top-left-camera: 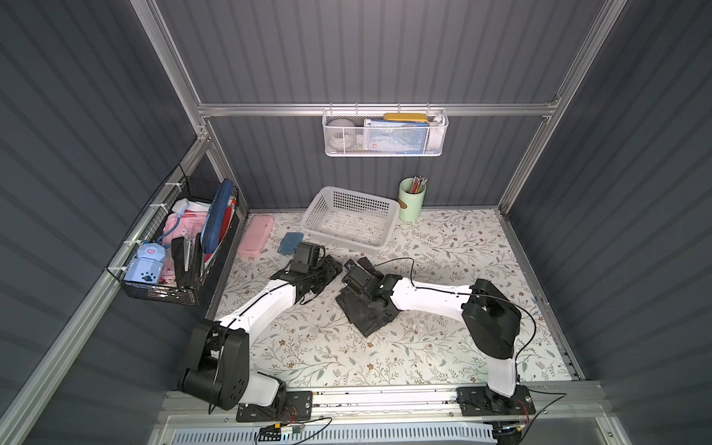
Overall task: Roll up the long pants
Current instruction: Roll the long pant at the center of the board.
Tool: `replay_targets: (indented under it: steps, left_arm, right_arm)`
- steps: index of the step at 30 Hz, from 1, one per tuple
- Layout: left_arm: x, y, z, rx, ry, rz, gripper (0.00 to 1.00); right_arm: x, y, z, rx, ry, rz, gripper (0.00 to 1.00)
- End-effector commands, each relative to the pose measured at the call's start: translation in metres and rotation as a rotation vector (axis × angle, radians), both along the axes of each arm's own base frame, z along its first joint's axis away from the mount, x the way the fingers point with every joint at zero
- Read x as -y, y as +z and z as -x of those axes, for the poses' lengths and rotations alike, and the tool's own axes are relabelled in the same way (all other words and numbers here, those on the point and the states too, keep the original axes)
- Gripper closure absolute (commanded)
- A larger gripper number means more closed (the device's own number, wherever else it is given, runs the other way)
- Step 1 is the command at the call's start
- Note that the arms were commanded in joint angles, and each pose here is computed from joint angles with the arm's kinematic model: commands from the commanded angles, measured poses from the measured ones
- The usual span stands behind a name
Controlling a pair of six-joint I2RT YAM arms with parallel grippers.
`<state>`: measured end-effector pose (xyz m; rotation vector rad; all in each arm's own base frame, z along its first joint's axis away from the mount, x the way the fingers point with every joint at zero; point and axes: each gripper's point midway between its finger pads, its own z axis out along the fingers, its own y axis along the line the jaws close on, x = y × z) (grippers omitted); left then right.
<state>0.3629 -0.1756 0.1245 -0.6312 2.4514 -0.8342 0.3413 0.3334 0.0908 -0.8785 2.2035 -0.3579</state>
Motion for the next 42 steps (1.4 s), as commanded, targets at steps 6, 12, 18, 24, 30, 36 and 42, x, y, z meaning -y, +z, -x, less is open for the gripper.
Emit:
replay_targets:
  steps: [6,12,18,24,30,36,42]
  left_arm:
    - [0.021,-0.017,-0.007,-0.044,-0.087,0.038,0.28]
    - [0.022,-0.023,0.003,-0.077,-0.047,0.114,0.29]
    - [0.030,-0.015,0.000,-0.098,0.044,0.287,0.30]
    - [0.036,-0.022,-0.007,-0.105,0.054,0.326,0.33]
    - [0.041,-0.034,-0.012,-0.113,0.050,0.342,0.76]
    - [0.038,-0.055,0.006,-0.136,0.000,0.311,1.00]
    - [0.040,-0.069,0.018,-0.019,-0.145,0.279,1.00]
  right_arm:
    - [-0.016,-0.014,0.003,0.018,0.008,0.024,0.91]
    - [-0.030,-0.017,0.011,-0.003,0.019,-0.010,0.91]
    - [-0.040,-0.012,0.019,-0.044,0.041,-0.117,0.91]
    - [-0.055,-0.014,0.030,-0.105,0.087,-0.182,0.91]
    - [-0.072,-0.019,0.039,-0.170,0.143,-0.237,0.91]
    - [-0.075,-0.024,0.053,-0.267,0.137,-0.282,0.53]
    - [-0.076,0.002,0.083,-0.447,0.262,-0.464,0.30]
